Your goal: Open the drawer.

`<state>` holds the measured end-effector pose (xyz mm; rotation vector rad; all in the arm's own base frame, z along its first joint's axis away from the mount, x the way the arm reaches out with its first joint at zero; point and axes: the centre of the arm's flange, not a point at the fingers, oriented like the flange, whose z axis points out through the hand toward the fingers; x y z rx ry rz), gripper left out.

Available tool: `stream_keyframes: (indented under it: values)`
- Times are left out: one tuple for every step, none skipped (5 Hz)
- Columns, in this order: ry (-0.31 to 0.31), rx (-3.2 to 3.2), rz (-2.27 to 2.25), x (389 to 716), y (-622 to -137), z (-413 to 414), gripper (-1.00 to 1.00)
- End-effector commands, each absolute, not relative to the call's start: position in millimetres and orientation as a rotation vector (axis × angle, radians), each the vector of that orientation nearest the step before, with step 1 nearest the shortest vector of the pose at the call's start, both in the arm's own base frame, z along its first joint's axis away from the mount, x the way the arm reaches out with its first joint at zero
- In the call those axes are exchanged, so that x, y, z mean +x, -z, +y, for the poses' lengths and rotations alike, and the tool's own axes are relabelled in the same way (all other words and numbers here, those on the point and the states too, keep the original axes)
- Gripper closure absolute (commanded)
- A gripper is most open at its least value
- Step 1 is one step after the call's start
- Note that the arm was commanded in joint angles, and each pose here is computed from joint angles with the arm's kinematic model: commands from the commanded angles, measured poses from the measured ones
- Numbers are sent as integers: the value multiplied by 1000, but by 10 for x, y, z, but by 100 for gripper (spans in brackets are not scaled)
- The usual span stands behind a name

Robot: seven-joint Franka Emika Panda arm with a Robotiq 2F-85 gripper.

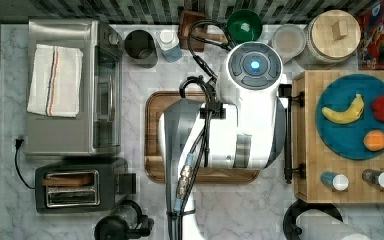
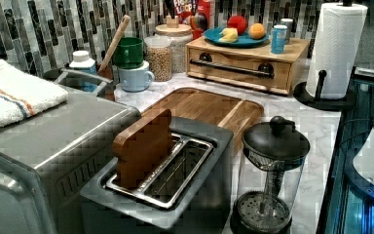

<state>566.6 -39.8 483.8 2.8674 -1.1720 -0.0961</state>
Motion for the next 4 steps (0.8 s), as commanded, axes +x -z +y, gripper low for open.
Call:
stream_keyframes:
  values:
    - [101,2873,-1156,5669,-4820,-404,-100]
    - [93,2920,-1071,5583,-4721,-553,-100]
    - [78,2973,-923,5434,-4582,-757,-100]
    - [136,3012,-758,5407,-4460,-1008,-100]
